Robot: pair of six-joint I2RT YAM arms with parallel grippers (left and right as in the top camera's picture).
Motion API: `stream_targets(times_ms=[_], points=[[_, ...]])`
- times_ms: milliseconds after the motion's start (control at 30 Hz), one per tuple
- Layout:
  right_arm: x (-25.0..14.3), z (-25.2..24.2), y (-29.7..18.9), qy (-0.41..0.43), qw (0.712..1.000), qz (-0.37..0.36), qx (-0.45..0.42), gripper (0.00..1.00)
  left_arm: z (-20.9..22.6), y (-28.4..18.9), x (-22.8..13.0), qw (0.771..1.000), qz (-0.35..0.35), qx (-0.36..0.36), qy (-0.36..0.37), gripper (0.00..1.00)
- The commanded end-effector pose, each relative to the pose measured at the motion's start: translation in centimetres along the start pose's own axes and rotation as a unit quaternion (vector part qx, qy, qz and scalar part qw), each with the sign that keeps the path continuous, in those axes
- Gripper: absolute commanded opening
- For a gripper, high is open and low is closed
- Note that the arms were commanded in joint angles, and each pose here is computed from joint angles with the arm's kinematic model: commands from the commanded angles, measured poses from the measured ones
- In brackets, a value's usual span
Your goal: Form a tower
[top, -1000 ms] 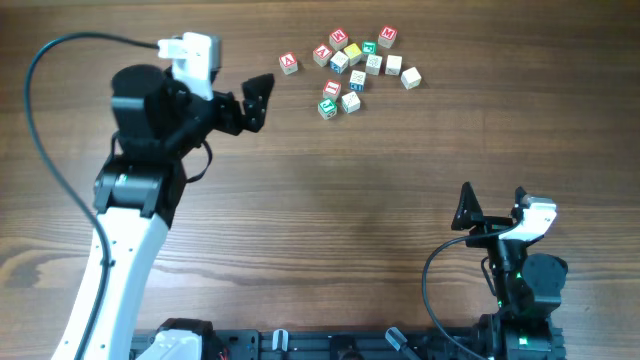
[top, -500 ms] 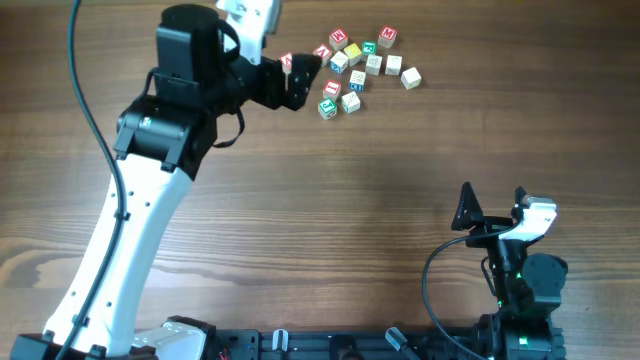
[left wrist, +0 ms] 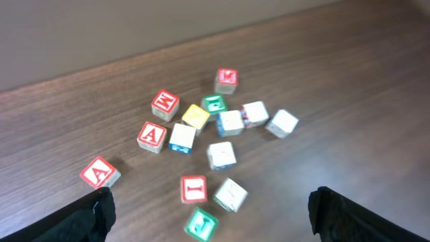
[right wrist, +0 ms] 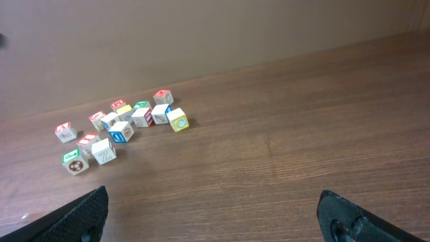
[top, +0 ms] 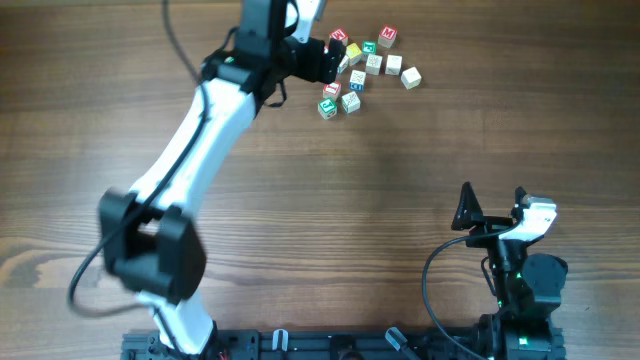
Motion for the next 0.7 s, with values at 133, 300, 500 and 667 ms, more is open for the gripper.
stream_targets(times_ms=[133,300,500,667], points=[[0.2,0.0,0.0,-0.008,1.000,-0.005,-0.001,1.00,1.9,7.2,-3.1,0.997,0.072,0.021,-0.002,0.91],[0.2,0.0,0.0,-0.008,1.000,-0.005,-0.001,0.99,2.4,10.6,-6.2,0.993,0.117,0.013,-0.010,0.88],[0.2,0.0,0.0,-0.008,1.000,-0.005,-0.001,1.00,1.4,13.0,-8.6,0.989,0.145,0.003,0.003,0.87],[0.2,0.0,0.0,-0.008,1.000,-0.005,-0.001,1.00,2.0,14.4,-9.4,0.989,0.143,0.022,0.007,0.82]])
Point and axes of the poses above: each gripper's point midway between its finger pads, its own y axis out along the fingers, its own z axis along the line the jaws close on, x = y × z, the point moved 10 cm from there along -y, back along the fingers, and after that the axes turned 3 degrees about -y, right-handed, at the moved point
